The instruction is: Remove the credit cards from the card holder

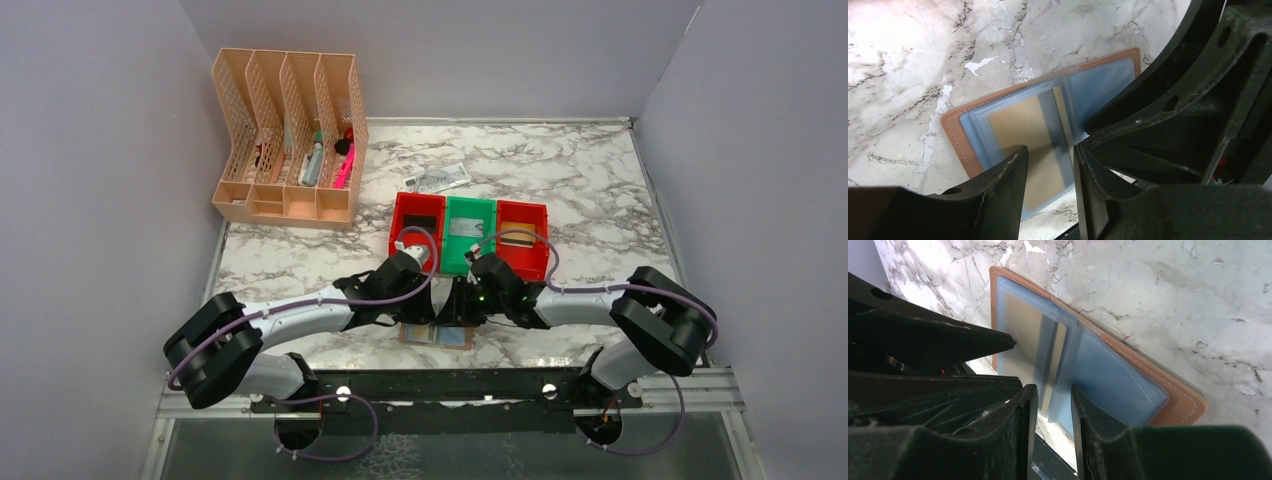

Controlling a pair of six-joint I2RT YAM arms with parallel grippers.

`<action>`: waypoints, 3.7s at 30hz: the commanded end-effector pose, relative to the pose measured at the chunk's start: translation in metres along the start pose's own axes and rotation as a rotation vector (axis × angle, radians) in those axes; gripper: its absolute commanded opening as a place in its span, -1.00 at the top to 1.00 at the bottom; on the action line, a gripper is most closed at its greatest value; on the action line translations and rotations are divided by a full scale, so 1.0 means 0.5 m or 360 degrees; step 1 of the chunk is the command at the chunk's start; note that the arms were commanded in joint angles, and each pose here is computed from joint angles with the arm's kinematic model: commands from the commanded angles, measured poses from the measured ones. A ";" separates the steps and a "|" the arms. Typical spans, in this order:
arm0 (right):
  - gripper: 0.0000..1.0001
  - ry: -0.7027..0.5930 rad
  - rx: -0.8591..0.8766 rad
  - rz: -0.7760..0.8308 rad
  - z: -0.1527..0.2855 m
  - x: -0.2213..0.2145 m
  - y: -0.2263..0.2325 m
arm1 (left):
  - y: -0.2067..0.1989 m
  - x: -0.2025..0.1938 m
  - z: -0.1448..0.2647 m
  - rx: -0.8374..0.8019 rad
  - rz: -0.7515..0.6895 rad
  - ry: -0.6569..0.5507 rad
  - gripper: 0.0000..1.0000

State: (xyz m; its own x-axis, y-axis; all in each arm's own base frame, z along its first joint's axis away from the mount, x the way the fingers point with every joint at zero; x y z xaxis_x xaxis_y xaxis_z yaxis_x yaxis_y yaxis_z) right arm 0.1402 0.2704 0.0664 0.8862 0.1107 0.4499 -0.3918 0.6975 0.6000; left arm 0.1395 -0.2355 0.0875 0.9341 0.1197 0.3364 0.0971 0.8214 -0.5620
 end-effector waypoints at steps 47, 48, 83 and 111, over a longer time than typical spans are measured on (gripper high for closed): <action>0.51 0.0052 -0.0029 -0.0185 -0.013 -0.023 -0.008 | -0.033 -0.018 0.018 -0.0288 0.0119 0.0087 0.20; 0.51 0.0047 -0.0017 -0.0183 -0.013 -0.022 -0.006 | -0.031 -0.018 0.018 -0.0274 0.0123 0.0085 0.21; 0.07 -0.0090 -0.0487 0.0275 0.033 0.050 0.107 | 0.108 0.097 0.138 0.0138 0.0347 -0.0564 -0.98; 0.24 0.0140 -0.0989 0.0311 -0.074 -0.010 0.069 | 0.122 0.086 0.174 0.0062 0.0472 -0.0694 -0.87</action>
State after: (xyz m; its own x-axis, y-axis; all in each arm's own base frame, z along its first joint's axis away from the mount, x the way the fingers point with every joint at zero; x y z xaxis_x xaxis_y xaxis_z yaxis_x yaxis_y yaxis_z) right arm 0.1342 0.3308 0.0795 0.8273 0.3067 0.4706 -0.3810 0.9220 0.0690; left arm 0.1526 -0.1282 0.1285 0.6822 0.5722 0.4552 -0.1891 0.7395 -0.6461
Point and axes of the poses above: each gripper's point midway between its finger pads, its own z axis back along the fingers, its own y axis along the line the jaws close on, x = y × z, the point moved 6 cm from there along z, back along the fingers, and after that the axes turned 15 degrees about z, right-handed, at the moved point
